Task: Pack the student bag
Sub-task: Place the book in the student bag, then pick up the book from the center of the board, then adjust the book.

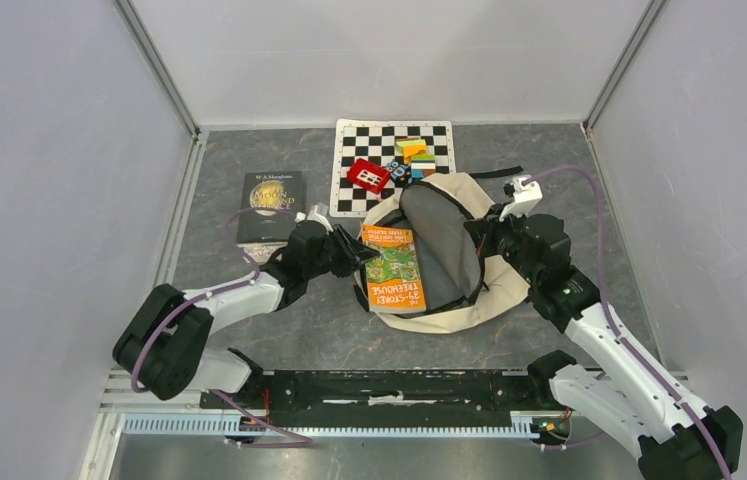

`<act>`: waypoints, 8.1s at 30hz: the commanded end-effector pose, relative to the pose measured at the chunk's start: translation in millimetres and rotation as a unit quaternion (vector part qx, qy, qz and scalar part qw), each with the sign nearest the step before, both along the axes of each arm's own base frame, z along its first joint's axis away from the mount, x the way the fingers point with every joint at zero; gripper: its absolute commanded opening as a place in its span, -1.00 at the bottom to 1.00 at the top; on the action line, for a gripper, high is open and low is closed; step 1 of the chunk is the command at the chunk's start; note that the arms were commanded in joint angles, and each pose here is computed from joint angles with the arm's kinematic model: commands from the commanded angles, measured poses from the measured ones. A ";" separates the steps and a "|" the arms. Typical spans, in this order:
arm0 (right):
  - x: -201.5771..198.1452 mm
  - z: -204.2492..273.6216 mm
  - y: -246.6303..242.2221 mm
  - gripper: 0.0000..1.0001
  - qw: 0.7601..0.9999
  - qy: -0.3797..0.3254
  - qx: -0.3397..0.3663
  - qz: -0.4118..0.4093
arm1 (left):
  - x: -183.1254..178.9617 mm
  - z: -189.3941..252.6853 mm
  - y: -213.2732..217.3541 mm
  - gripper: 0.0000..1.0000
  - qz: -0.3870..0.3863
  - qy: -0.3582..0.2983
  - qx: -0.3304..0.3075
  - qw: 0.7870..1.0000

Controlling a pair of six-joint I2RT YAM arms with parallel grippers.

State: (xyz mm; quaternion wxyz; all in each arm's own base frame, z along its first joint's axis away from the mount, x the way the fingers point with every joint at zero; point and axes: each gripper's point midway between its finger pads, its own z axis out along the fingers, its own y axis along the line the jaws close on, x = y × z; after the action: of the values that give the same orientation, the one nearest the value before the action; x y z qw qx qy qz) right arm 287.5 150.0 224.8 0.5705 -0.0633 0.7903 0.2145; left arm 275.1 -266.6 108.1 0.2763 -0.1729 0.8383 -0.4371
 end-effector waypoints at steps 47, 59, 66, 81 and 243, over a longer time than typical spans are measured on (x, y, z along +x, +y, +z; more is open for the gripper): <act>0.9 31.2 19.8 -1.00 0.996 -0.058 0.056 0.031 | 77.4 21.7 -171.2 -0.92 0.097 -0.150 -0.147 0.973; -0.1 27.4 10.7 -1.00 0.997 -0.059 0.044 0.012 | 57.6 22.0 -142.4 0.60 0.057 -0.189 -0.033 0.980; 3.6 6.4 -12.1 -1.00 0.998 -0.044 0.010 -0.044 | 36.8 55.0 -98.9 0.99 0.015 -0.242 0.078 0.967; 2.8 -109.5 -73.4 -1.00 0.971 0.080 -0.122 -0.190 | 37.0 29.0 105.6 0.99 -0.049 -0.048 0.237 0.969; -70.7 106.1 125.3 -1.00 0.916 -0.055 0.196 0.345 | -50.1 232.7 62.4 0.99 -0.127 -0.357 -0.006 0.925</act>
State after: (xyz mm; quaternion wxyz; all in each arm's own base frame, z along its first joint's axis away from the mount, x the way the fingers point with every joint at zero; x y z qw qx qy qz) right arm 217.7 264.8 236.3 0.4152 -0.3160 0.7341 0.4347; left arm 221.7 -197.5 364.1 0.5485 0.1587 0.6779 -0.4631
